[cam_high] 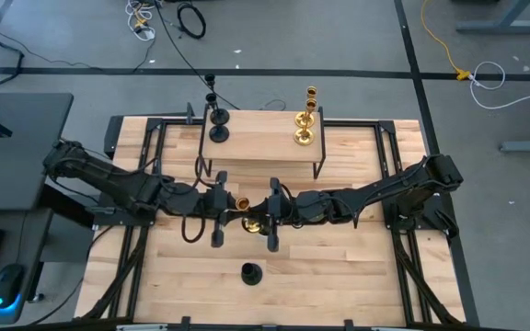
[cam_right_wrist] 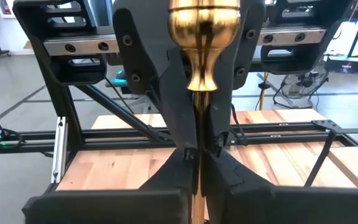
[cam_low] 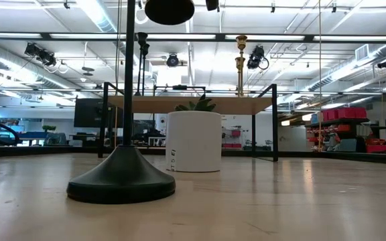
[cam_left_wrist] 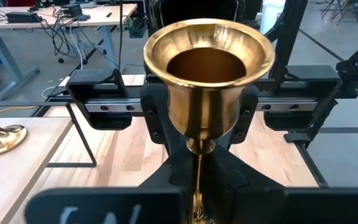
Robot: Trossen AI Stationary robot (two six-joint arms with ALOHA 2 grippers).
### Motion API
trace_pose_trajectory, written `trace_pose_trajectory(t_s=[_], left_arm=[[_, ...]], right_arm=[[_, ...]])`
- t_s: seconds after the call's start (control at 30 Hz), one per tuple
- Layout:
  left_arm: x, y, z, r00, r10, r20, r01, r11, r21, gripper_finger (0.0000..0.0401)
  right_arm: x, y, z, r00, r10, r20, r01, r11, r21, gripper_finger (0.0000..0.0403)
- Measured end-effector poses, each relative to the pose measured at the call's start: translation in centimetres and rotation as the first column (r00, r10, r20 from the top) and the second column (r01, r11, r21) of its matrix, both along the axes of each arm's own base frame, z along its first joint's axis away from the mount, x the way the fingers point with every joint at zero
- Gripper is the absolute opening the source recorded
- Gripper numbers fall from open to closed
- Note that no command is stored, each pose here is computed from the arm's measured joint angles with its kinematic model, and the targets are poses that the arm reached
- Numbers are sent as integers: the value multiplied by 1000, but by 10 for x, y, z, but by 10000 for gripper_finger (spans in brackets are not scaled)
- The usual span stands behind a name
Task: Pick & Place candle stick holders
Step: Put the golden candle holder on the shelf aligned with the other golden candle holder
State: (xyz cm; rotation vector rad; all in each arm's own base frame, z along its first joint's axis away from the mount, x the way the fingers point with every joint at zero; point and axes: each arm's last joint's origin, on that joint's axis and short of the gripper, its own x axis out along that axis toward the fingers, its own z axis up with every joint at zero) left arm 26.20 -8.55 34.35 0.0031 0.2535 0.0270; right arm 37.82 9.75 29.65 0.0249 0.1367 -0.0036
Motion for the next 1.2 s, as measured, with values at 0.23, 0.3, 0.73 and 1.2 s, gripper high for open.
trace_pose_trajectory(t_s=[0.23,0.3,0.73,1.2], left_arm=[[-1,0,0,1000,-1,-6,1,1000,19,49],[-2,0,0,1000,15,-3,-14,999,45,53],[-36,-5,4,994,34,-107,-23,994,106,121],[-63,-25,-15,969,46,-241,-28,996,80,117]], right_arm=[[0,0,-1,1000,-7,-7,7,1000,-12,8],[0,0,-1,1000,-7,-7,7,1000,-14,8],[-8,-8,9,985,-174,-4,172,978,-118,6],[-25,-36,35,941,-338,23,338,931,-137,6]])
